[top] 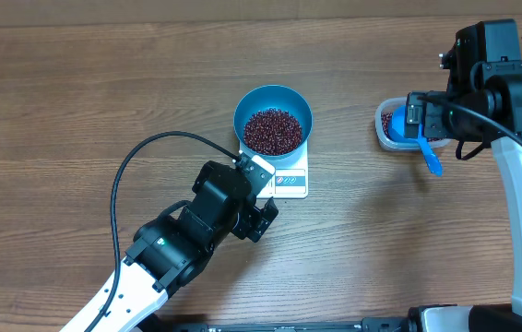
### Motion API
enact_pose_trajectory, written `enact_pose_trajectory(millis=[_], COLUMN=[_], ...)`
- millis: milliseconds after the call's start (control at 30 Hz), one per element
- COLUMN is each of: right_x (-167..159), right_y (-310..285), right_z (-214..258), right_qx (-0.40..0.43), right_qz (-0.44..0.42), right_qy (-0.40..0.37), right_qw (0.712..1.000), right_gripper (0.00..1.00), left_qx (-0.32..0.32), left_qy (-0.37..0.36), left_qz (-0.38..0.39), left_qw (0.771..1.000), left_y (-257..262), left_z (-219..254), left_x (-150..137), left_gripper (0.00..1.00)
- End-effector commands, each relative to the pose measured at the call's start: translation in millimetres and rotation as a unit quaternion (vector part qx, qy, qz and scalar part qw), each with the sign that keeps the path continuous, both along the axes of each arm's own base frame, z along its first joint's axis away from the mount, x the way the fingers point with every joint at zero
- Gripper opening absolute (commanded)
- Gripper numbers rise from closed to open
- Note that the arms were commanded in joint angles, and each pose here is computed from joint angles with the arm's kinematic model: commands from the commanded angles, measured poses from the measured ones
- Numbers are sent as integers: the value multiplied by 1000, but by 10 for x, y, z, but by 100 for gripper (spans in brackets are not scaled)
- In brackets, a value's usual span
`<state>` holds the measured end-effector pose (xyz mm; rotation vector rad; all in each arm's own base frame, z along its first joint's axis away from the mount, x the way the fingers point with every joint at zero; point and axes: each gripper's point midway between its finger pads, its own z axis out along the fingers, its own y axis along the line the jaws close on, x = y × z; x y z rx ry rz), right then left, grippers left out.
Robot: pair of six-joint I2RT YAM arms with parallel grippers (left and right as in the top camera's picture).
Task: Scoop item into bowl and weigh 150g on scale
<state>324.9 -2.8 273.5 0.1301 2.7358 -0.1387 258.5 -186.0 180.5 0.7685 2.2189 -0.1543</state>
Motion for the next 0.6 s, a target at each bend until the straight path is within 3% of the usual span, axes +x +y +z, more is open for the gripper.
enact_pose_trajectory(millis=[0, 567], right_x=[26, 26], right_y=[0, 0], right_z=[73, 73], right_qx=[1, 0], right_qz=[6, 7], right_qy=[-13, -13], right_qw=[1000, 1000], right_gripper=[100, 100], left_qx=[1, 8], left_qy=[2, -9], left_qz=[10, -2], left_qw=[1000, 1000], left_y=[22, 137], left_z=[-27, -103], left_x=[14, -119], left_gripper=[100, 99])
